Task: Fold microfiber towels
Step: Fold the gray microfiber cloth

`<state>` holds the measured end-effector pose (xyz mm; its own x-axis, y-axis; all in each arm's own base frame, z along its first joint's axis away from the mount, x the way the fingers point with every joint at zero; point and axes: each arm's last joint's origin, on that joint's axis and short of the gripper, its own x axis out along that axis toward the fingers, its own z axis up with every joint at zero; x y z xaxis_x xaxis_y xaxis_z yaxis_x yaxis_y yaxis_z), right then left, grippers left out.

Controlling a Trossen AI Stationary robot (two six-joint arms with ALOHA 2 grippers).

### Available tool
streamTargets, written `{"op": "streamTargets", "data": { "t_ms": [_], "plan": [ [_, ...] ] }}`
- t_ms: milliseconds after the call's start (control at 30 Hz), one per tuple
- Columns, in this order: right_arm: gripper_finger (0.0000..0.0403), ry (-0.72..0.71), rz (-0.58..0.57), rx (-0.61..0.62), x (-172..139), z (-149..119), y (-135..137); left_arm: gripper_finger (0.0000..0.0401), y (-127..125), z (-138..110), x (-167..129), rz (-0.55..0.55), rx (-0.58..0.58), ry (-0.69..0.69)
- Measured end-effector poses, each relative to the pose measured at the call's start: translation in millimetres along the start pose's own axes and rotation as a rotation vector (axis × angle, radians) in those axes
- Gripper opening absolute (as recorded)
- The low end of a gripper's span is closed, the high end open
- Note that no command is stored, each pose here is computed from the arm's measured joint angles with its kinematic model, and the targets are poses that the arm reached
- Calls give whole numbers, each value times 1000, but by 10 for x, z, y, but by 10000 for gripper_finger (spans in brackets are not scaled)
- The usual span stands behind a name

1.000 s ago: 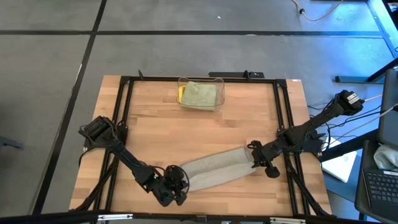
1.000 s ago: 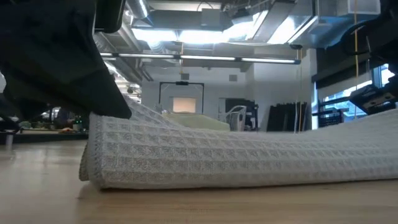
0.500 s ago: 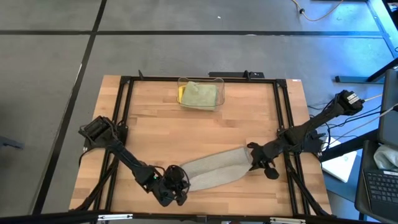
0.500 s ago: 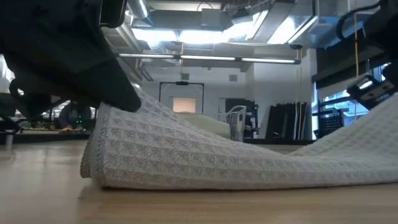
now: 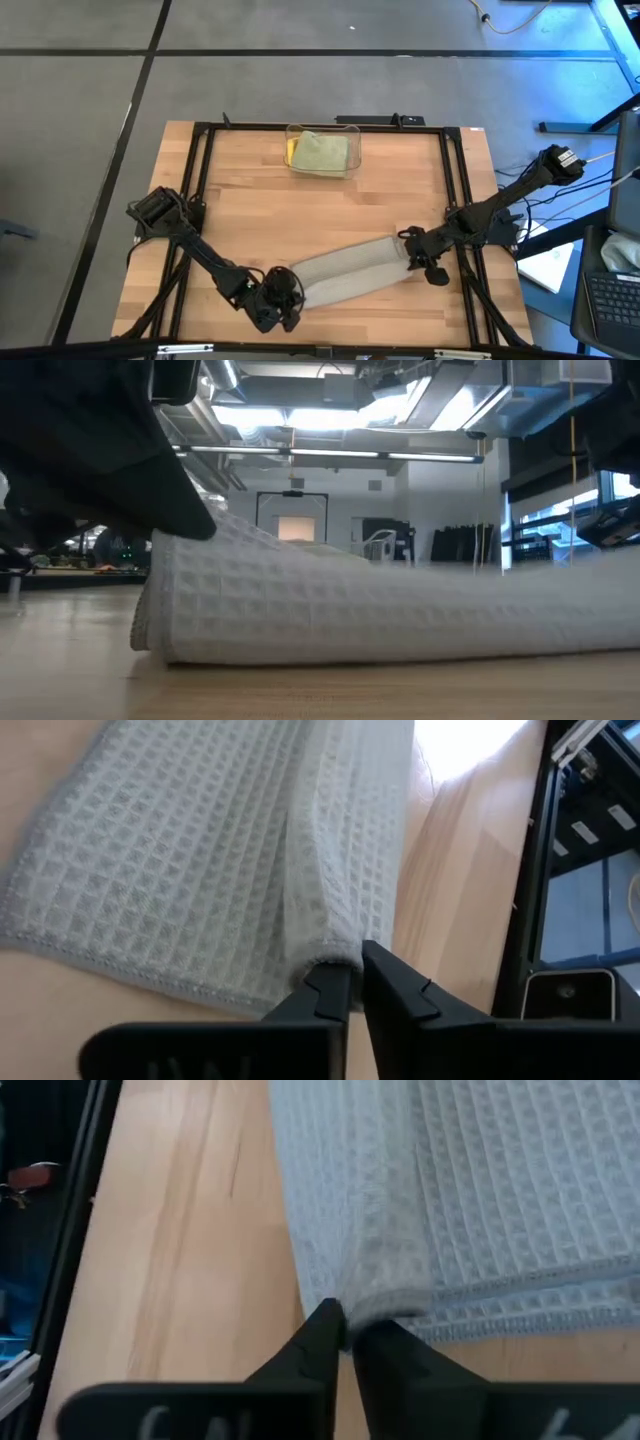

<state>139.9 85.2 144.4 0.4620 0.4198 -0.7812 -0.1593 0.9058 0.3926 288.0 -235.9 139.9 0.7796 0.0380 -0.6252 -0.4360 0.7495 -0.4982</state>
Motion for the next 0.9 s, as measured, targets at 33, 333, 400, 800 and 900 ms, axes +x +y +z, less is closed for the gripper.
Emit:
{"op": "streamTargets", "data": {
  "t_ms": [33,333,400,800,900],
  "plan": [
    [39,0,0,2,0,0,0,25,-1,-2,0,-2,0,6],
    [65,19,79,-2,-1,8,31,61,-18,-40,-24,-17,3,26],
    [66,14,68,-1,-1,8,27,61,-18,-40,-24,-16,3,26],
    [66,24,47,7,0,-5,14,55,-59,33,-111,-9,95,-69],
    [66,22,48,8,0,-4,15,56,-58,33,-110,-10,94,-64]
  ]
}}
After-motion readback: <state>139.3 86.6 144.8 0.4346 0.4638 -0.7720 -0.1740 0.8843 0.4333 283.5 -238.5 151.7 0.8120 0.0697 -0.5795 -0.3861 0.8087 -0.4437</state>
